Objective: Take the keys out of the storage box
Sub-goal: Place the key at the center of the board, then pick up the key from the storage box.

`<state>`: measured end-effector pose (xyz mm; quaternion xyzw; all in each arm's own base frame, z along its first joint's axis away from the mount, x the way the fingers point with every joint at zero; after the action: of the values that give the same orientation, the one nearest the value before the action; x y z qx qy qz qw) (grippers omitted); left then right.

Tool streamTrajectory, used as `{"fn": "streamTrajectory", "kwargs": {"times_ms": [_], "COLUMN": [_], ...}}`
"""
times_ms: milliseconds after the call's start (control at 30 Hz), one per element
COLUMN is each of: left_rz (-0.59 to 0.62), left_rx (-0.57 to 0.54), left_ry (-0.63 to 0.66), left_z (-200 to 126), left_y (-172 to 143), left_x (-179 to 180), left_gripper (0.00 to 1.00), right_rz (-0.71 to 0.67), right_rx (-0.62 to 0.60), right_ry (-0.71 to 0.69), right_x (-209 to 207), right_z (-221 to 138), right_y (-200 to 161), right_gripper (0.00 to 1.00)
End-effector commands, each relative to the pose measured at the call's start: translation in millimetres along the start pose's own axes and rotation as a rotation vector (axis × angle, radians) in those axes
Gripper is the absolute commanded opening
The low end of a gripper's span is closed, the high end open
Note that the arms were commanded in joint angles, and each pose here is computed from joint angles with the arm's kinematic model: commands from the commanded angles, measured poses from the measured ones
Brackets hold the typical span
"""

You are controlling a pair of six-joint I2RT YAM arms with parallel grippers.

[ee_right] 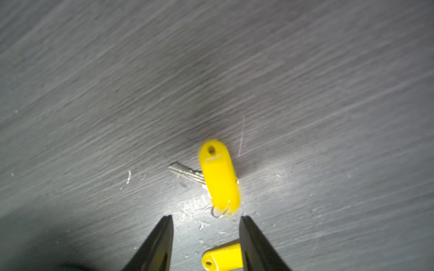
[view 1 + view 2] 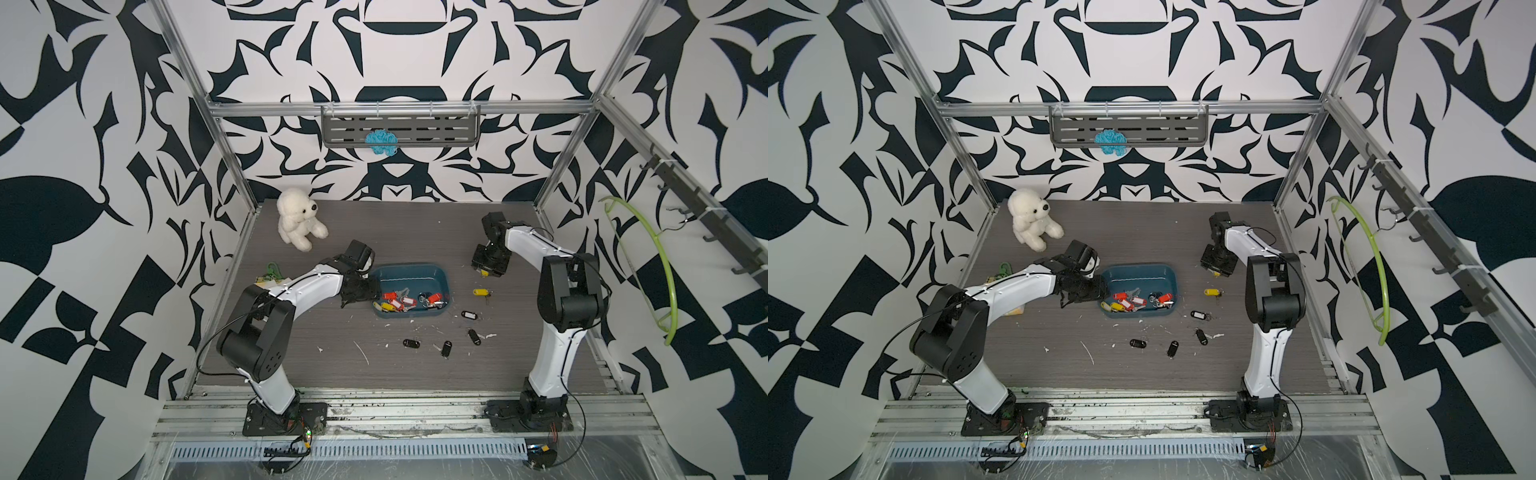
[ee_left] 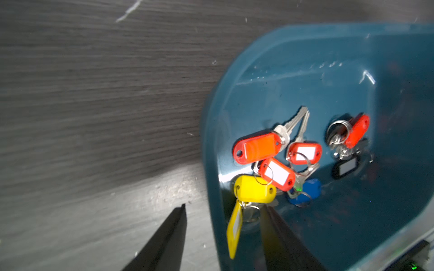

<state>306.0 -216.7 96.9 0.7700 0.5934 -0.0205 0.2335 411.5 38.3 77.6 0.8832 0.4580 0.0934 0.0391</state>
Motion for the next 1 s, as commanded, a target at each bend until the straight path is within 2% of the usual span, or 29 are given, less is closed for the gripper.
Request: {"fn": "streamTrajectory", "kwargs": {"times_ms": [0, 33, 167, 267, 467, 567, 633, 733, 800, 967], "left_rz": [0.051, 0.064, 0.129, 0.2, 0.285, 0.225, 0.137, -0.023, -0.083, -0.136], "left_rx": [-0.042, -0.052, -0.092, -0.108, -0.006, 0.067, 0.125, 0.187, 0.207, 0.237], "left_ry": [0.029, 0.04, 0.089, 0.128, 0.168, 0.182, 0.166, 0.134, 0.114, 0.148], "left_z": [-29, -37, -65, -83, -78, -62, -49, -27, -15, 4], "left_y": [13, 17, 31, 40, 36, 31, 25, 15, 10, 6], "left_x": [-7, -7, -18, -35, -83, -99, -107, -114, -119, -119], "left_gripper": [0.73, 0.76, 0.78, 0.76, 0.72, 0.68, 0.63, 0.59, 0.57, 0.56], "right_rz": [-0.009, -0.009, 0.001, 0.005, -0.081, -0.155, -0.18, -0.16, -0.146, -0.155], "right_rx": [-0.039, -0.044, -0.086, -0.129, -0.146, -0.142, -0.145, -0.161, -0.175, -0.153], "right_ry": [0.038, 0.036, 0.051, 0.111, 0.246, 0.269, 0.289, 0.343, 0.365, 0.369], "right_x": [5, 2, -6, -7, 7, 17, 20, 14, 7, -5], "right_z": [-25, -30, -55, -78, -104, -110, -110, -105, -101, -91], "right_y": [4, 2, -5, -15, -51, -71, -83, -96, -103, -117], "right_gripper": [0.56, 0.57, 0.57, 0.51, 0.44, 0.42, 0.39, 0.37, 0.36, 0.36]}}
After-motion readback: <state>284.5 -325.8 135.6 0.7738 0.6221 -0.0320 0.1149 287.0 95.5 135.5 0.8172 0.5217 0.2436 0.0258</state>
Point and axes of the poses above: each gripper's point midway between its finger pads, its own z axis out along the fingers, its own x axis along the line the jaws close on, y = z × x, the point moved 3 cm from there along -z, back along the fingers, and after that the axes turned 8 degrees about z, right-handed, at the moved point
